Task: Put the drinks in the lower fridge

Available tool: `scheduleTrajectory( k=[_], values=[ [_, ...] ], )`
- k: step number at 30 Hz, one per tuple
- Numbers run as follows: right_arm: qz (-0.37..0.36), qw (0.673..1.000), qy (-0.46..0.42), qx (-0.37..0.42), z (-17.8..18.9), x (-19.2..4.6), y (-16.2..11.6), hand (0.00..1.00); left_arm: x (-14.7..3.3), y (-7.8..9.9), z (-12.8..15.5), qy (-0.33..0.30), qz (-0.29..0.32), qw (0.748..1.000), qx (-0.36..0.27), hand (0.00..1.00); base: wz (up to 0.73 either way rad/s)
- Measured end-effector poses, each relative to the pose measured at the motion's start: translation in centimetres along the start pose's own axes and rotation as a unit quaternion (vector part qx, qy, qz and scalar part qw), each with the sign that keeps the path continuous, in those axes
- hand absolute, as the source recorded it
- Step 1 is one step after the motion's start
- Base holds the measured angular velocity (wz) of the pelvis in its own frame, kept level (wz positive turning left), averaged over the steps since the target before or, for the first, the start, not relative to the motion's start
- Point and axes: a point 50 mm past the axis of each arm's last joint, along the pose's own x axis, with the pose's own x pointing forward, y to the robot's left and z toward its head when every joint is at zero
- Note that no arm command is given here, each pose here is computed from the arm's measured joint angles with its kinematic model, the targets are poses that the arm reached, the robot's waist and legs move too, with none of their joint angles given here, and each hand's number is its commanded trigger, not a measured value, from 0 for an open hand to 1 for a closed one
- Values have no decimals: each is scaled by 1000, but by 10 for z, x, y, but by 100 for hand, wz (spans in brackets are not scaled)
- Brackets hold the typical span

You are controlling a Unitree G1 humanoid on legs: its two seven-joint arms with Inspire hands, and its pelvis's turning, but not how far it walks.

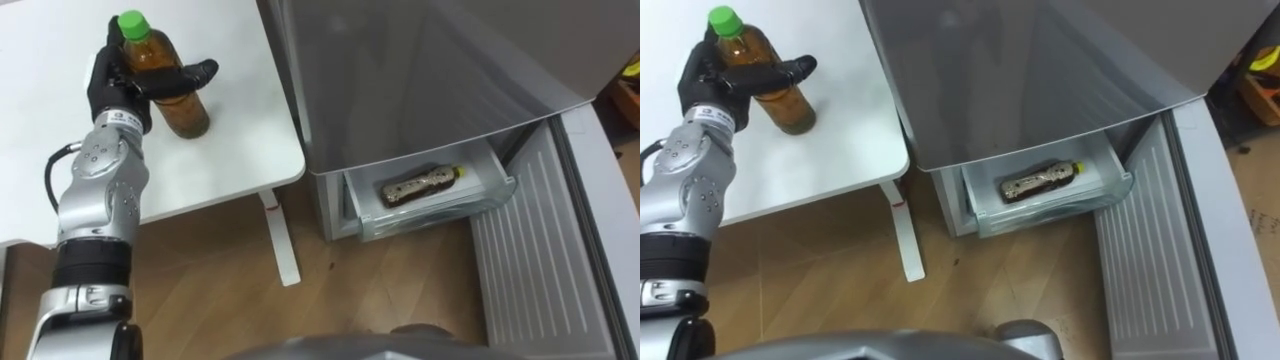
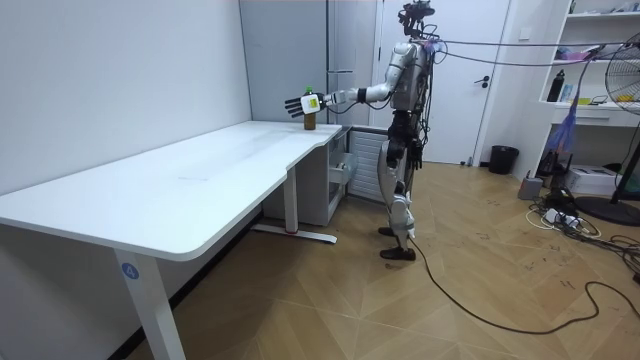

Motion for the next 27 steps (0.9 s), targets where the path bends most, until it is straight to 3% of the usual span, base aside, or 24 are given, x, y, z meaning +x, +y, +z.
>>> scheduleTrajectory(
  k=[27],
  values=[
    [0, 1000, -7, 0, 4, 0, 0, 0, 2, -1, 5, -6, 1, 1000, 0, 100, 0]
  ],
)
